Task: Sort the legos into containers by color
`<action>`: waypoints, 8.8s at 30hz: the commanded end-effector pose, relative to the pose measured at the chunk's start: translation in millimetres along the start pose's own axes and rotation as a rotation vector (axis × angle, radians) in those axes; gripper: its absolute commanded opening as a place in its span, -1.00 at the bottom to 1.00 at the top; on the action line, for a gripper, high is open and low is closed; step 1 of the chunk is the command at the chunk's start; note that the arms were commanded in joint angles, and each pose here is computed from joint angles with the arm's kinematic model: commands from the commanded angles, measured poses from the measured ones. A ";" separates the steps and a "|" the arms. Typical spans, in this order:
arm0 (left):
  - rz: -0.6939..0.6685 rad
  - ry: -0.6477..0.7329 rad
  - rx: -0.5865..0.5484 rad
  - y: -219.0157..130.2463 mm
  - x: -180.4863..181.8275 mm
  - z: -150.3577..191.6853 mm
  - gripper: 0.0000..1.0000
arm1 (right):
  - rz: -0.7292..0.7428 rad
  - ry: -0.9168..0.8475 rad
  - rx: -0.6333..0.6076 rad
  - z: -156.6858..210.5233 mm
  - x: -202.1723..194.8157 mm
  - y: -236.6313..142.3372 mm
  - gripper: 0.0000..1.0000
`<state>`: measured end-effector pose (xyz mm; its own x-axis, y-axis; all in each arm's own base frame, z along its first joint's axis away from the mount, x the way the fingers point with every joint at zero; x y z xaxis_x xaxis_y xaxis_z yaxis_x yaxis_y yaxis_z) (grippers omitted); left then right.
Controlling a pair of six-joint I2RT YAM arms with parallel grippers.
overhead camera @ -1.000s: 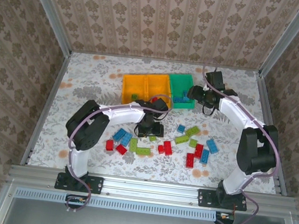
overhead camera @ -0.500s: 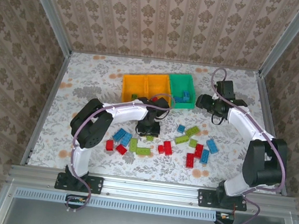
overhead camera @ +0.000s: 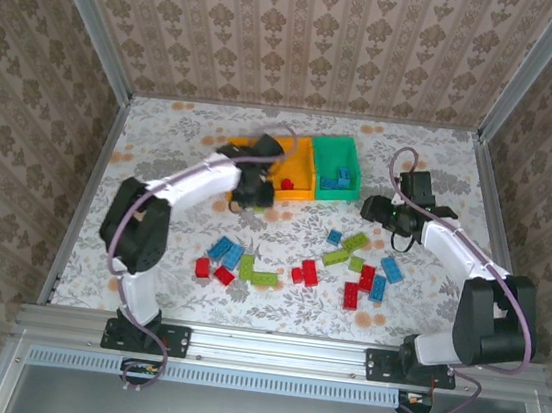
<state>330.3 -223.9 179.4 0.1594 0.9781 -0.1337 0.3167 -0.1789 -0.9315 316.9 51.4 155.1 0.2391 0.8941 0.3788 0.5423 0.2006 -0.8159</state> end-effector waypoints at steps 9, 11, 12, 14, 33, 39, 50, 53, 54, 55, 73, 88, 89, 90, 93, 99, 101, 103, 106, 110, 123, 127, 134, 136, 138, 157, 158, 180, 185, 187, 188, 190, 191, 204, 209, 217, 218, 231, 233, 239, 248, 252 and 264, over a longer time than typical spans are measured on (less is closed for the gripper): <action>-0.007 0.070 -0.112 -20.3 61.0 -66.6 -0.35 | -0.028 -0.121 0.042 23.6 30.4 -3.3 0.43; 0.009 0.081 -0.108 -11.5 64.3 -73.2 -0.35 | -0.013 -0.099 0.050 28.1 29.6 -1.4 0.43; 0.009 0.083 -0.107 -7.2 66.1 -75.5 -0.35 | -0.013 -0.086 0.053 29.6 29.5 -1.1 0.43; 0.011 0.079 -0.109 1.3 72.4 -81.6 -0.34 | -0.011 -0.061 0.060 33.4 29.1 0.0 0.43; 0.099 0.090 -0.121 30.0 83.2 -99.0 -0.16 | 0.019 -0.085 0.064 59.8 38.8 -17.5 0.46; 0.126 0.091 -0.139 27.9 80.0 -95.3 0.14 | 0.013 -0.128 0.089 65.8 41.9 -16.8 0.56; 0.146 0.153 -0.243 -3.0 58.0 -77.6 0.99 | 0.074 -0.148 0.161 67.0 59.6 7.6 0.55; 0.152 0.172 -0.279 -11.2 52.2 -68.3 1.00 | 0.095 -0.153 0.190 68.0 66.8 15.0 0.52; 0.150 0.178 -0.292 -14.8 50.5 -65.7 1.00 | 0.101 -0.157 0.198 69.0 69.1 17.3 0.52; 0.143 0.183 -0.305 -17.1 49.8 -62.4 1.00 | 0.104 -0.163 0.199 68.9 72.7 19.9 0.51; 0.046 0.204 -0.338 -24.0 71.4 -5.8 1.00 | 0.223 -0.205 0.322 86.0 81.9 55.7 0.40; 0.004 0.185 -0.320 -20.9 82.0 14.1 1.00 | 0.309 -0.285 0.336 80.7 79.9 62.2 0.08; 0.003 0.185 -0.319 -20.8 82.3 14.9 1.00 | 0.306 -0.293 0.336 80.3 80.6 62.3 0.08; 0.003 0.183 -0.316 -19.9 82.6 15.9 1.00 | 0.305 -0.300 0.336 79.2 81.8 62.4 0.08; -0.001 0.180 -0.311 -19.1 83.6 17.9 1.00 | 0.316 -0.320 0.344 76.5 83.2 62.1 0.12; -0.013 0.184 -0.314 -21.0 86.0 20.9 1.00 | 0.354 -0.356 0.319 72.5 76.8 49.1 0.32; -0.017 0.185 -0.311 -20.4 86.7 22.2 1.00 | 0.320 -0.351 0.308 71.1 79.8 41.9 0.37; -0.018 0.182 -0.309 -20.0 87.4 22.7 1.00 | 0.265 -0.352 0.295 69.5 87.2 35.6 0.41; -0.011 0.176 -0.309 -19.8 86.6 23.6 1.00 | 0.197 -0.405 0.280 68.2 99.8 29.8 0.43; -0.002 0.171 -0.310 -21.0 86.2 25.2 1.00 | 0.179 -0.564 0.297 68.2 107.4 31.1 0.44; 0.011 0.146 -0.314 -21.7 87.0 31.0 1.00 | 0.173 -0.810 0.373 70.5 99.6 67.8 0.33; 0.009 0.143 -0.310 -21.8 87.7 33.1 1.00 | 0.177 -0.829 0.402 72.8 97.2 79.2 0.26; 0.001 0.142 -0.306 -21.0 89.6 36.4 1.00 | 0.185 -0.821 0.414 74.7 90.1 86.0 0.09; 0.002 0.138 -0.305 -20.1 89.9 36.6 1.00 | 0.179 -0.808 0.396 72.4 92.7 86.4 0.03; 0.005 0.137 -0.305 -19.6 88.9 36.3 1.00 | 0.161 -0.799 0.378 70.1 97.0 86.2 0.03; -0.005 0.143 -0.291 -18.4 90.9 41.6 1.00 | 0.023 -0.639 0.239 34.6 117.3 62.8 -0.69; -0.006 0.145 -0.290 -18.7 91.2 42.3 1.00 | 0.000 -0.577 0.221 25.0 115.5 58.2 -0.70; -0.023 0.253 -0.200 0.0 58.1 80.3 1.00 | 0.025 -0.099 0.110 -77.0 112.5 89.5 -0.51; -0.021 0.260 -0.166 6.1 46.1 90.0 1.00 | 0.024 -0.061 0.109 -80.4 113.2 97.1 -0.30; -0.024 0.243 -0.152 7.5 45.8 93.8 1.00 | 0.016 -0.053 0.111 -80.5 113.7 98.7 -0.21; -0.026 0.237 -0.146 8.0 46.3 96.1 1.00 | 0.013 -0.051 0.114 -80.0 114.2 98.9 -0.11; -0.032 0.234 -0.137 8.4 47.7 100.2 1.00 | 0.010 -0.050 0.113 -80.5 114.7 97.2 -0.01; -0.037 0.235 -0.131 8.9 48.8 102.1 1.00 | 0.007 -0.053 0.114 -80.1 115.2 96.3 0.02; -0.062 0.221 -0.037 10.1 66.0 135.3 0.82 | -0.026 -0.070 0.117 -67.9 111.2 74.2 0.31; -0.057 0.198 -0.048 6.5 74.0 149.7 0.65 | -0.021 -0.069 0.126 -63.9 108.5 74.4 0.33; -0.047 0.170 -0.049 7.1 81.7 156.8 0.59 | -0.015 -0.065 0.131 -61.0 105.9 73.1 0.33; -0.048 0.167 -0.044 7.9 82.4 157.5 0.56 | -0.013 -0.067 0.130 -60.9 105.5 72.6 0.33; -0.053 0.132 0.005 19.0 88.5 159.6 0.43 | 0.001 -0.071 0.133 -59.5 103.4 72.7 0.34; -0.047 0.138 0.007 19.8 87.3 158.6 0.43 | 0.004 -0.072 0.132 -59.8 103.0 73.1 0.34; -0.044 0.151 0.011 22.5 85.8 156.6 0.40 | 0.009 -0.072 0.134 -59.7 101.7 74.8 0.34; -0.038 0.117 0.028 31.5 84.0 150.8 0.09 | 0.011 -0.072 0.133 -59.9 101.6 75.3 0.35; -0.036 0.109 0.040 35.8 82.8 147.6 -0.08 | -0.008 -0.076 0.120 -62.6 104.8 69.9 0.35; -0.023 0.075 -0.064 15.1 76.6 120.2 -0.53 | -0.051 -0.084 -0.080 -83.0 111.1 21.1 0.40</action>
<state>223.2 -134.7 93.0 0.2375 0.9689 -0.0689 0.3216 -0.1454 -0.9357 423.1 131.6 194.0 0.1481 0.9108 0.3853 0.5335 0.2545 -0.8066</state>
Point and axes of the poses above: each hand's point on the last joint's axis, 136 mm out from that joint toward the fingers, its own y axis out along the fingers, its own x axis along the line the jaws close on, z = x × y, the point moved 7 cm from there along -y, back along the fingers, and after that the axes turned 6 degrees about y, right-handed, at the moved point
